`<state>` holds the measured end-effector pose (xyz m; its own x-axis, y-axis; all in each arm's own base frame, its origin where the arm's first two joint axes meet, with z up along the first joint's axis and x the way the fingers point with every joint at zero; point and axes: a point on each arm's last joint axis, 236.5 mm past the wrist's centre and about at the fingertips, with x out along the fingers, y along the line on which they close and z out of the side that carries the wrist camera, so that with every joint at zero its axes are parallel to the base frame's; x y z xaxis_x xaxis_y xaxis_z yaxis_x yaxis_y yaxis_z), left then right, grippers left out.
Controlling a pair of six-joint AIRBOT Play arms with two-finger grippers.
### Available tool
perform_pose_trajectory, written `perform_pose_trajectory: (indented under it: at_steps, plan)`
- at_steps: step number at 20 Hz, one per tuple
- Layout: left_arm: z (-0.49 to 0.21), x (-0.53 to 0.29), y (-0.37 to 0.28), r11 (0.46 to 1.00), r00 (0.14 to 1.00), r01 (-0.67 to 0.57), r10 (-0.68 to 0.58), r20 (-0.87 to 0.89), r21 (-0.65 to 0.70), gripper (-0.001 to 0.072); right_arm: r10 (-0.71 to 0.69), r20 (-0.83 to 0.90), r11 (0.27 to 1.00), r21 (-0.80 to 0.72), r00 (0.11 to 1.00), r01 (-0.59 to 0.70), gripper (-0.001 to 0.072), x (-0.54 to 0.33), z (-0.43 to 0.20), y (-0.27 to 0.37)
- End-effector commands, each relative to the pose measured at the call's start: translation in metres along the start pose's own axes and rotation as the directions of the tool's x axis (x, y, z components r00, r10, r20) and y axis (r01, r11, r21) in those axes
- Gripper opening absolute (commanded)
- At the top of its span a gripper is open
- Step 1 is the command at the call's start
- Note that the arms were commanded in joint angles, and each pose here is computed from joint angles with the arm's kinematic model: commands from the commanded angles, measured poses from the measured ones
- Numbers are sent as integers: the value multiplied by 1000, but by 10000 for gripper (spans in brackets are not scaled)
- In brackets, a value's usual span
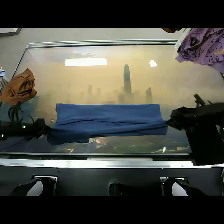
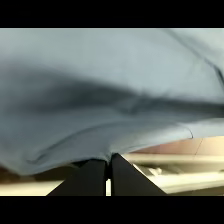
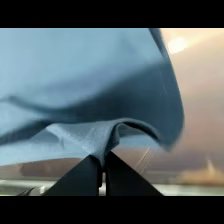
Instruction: Fold the clothes and pants, and hang the long-sleeved shirts on hangers.
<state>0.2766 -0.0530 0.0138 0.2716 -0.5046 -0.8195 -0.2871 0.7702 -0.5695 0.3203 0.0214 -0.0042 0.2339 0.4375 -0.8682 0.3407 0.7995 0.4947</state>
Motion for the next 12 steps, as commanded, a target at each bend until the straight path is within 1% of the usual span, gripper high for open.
perform_pose_trajectory:
  at_steps: [1, 6, 12]
  plan:
    - [50, 21, 3, 1000, 1000, 13, -14, 14, 18, 18, -112, 32, 991, -73, 993, 114, 30, 34, 42, 6]
    - [94, 61, -1, 997, 998, 11, -7, -58, 77, 19, -124, 21, 989, -80, 992, 125, 31, 59, 76, 11]
    - [127, 96, -5, 995, 995, 13, -3, -100, 99, 19, -130, -11, 990, -50, 991, 129, 33, 87, 83, 0]
